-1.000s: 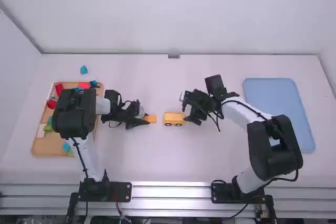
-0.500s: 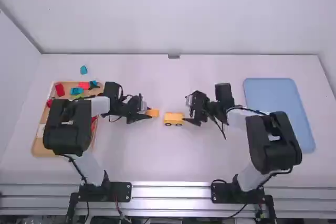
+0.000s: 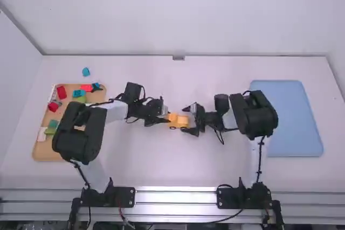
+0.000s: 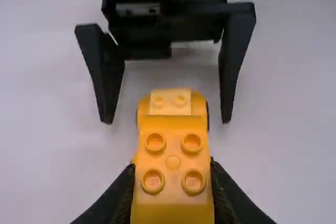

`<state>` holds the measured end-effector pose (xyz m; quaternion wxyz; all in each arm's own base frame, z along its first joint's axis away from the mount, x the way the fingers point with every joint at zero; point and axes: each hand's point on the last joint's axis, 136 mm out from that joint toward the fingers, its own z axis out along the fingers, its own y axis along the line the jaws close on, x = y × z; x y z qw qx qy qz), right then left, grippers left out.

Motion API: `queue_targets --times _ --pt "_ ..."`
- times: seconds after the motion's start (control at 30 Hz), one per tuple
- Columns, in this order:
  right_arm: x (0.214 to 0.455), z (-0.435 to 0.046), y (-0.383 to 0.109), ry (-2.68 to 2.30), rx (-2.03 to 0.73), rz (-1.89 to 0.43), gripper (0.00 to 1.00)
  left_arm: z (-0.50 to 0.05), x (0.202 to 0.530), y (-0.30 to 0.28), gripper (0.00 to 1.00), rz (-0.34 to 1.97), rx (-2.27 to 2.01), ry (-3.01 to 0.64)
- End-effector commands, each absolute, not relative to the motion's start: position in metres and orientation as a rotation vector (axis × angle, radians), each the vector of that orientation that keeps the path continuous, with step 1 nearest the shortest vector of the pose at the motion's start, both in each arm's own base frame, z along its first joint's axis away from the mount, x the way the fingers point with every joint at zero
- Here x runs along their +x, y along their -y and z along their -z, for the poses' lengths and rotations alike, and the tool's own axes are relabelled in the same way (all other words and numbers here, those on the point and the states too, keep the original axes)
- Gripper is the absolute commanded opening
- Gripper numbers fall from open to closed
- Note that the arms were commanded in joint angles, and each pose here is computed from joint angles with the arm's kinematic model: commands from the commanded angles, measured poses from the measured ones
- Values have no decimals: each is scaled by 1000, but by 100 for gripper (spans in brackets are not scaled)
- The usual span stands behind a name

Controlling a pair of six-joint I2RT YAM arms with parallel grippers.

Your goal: Assemble lego blocks to make yellow taxi

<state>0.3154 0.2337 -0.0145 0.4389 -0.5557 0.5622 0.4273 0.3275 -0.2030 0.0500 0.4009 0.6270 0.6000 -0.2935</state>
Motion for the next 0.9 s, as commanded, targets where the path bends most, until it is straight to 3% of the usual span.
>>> queue_targets --times 0.0,0.27,0.47,0.63,0.87 --pt "313 15 -241 -1353 -1381 -1141 98 -50 335 205 9 777 1507 -1603" --pt "311 23 -241 -1360 -1378 -1160 83 -47 335 211 9 841 1463 -1618" --pt "306 25 -239 -1363 -1377 -1157 50 -46 329 217 8 917 1457 -1582" --pt "305 26 -239 -1371 -1375 -1163 41 -44 326 221 8 990 1430 -1560" --pt "306 27 -239 -1376 -1375 -1157 40 -43 323 225 6 996 1438 -1556"
